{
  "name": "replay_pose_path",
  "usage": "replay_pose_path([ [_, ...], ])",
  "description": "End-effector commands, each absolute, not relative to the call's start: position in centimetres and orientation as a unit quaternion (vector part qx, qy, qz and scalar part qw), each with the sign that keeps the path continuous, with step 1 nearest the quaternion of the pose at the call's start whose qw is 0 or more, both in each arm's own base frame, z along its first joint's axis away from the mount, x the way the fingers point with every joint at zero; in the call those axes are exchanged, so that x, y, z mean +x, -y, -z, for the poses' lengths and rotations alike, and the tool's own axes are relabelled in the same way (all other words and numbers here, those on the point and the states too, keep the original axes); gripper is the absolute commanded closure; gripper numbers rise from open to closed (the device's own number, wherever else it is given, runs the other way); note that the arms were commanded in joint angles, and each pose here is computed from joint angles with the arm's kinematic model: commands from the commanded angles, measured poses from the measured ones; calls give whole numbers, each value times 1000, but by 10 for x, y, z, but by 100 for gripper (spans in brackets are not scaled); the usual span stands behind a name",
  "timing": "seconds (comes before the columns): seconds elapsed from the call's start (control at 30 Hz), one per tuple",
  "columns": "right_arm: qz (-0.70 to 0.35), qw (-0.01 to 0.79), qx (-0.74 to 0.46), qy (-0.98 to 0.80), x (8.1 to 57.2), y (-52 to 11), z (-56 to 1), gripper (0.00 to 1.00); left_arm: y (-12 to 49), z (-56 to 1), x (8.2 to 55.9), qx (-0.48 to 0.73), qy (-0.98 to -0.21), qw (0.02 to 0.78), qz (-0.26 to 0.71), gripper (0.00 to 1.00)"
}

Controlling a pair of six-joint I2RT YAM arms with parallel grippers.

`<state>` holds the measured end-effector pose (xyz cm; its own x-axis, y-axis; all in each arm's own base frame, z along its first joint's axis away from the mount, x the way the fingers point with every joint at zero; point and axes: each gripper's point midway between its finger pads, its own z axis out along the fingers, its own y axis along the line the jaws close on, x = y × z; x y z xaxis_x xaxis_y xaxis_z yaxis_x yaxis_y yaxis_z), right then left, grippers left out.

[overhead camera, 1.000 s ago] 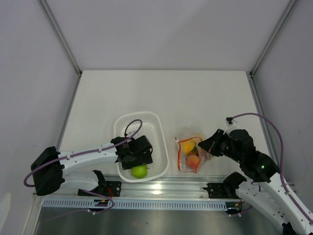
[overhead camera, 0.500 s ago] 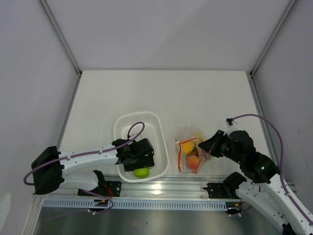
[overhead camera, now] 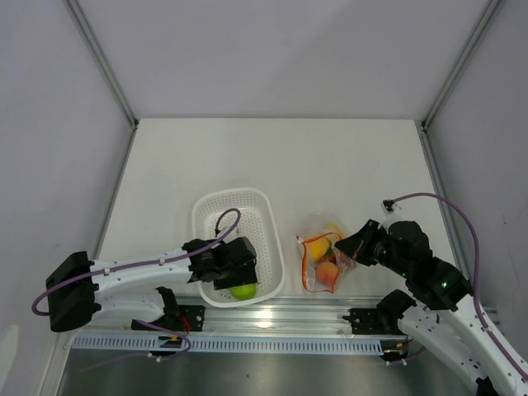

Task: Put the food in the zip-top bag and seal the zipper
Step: Pick up the fake fruit from the bin.

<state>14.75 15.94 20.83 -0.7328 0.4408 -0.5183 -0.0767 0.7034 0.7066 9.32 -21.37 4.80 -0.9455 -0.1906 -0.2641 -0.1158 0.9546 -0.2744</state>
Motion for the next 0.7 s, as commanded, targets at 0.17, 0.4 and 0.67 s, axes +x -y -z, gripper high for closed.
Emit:
replay_pose_path([
  [0.17, -385, 356, 106, -845, 152, -165, -218, 100, 222, -79, 114, -53, -958, 219, 178, 97],
  [0.4, -388, 357, 86, -845, 155, -171, -234, 100, 245, -160, 144, 2, -922, 312, 230, 99],
  [0.67, -415, 359, 80, -832, 162, -183, -258, 100, 324, -244, 131, 141, -818, 347, 438, 99],
])
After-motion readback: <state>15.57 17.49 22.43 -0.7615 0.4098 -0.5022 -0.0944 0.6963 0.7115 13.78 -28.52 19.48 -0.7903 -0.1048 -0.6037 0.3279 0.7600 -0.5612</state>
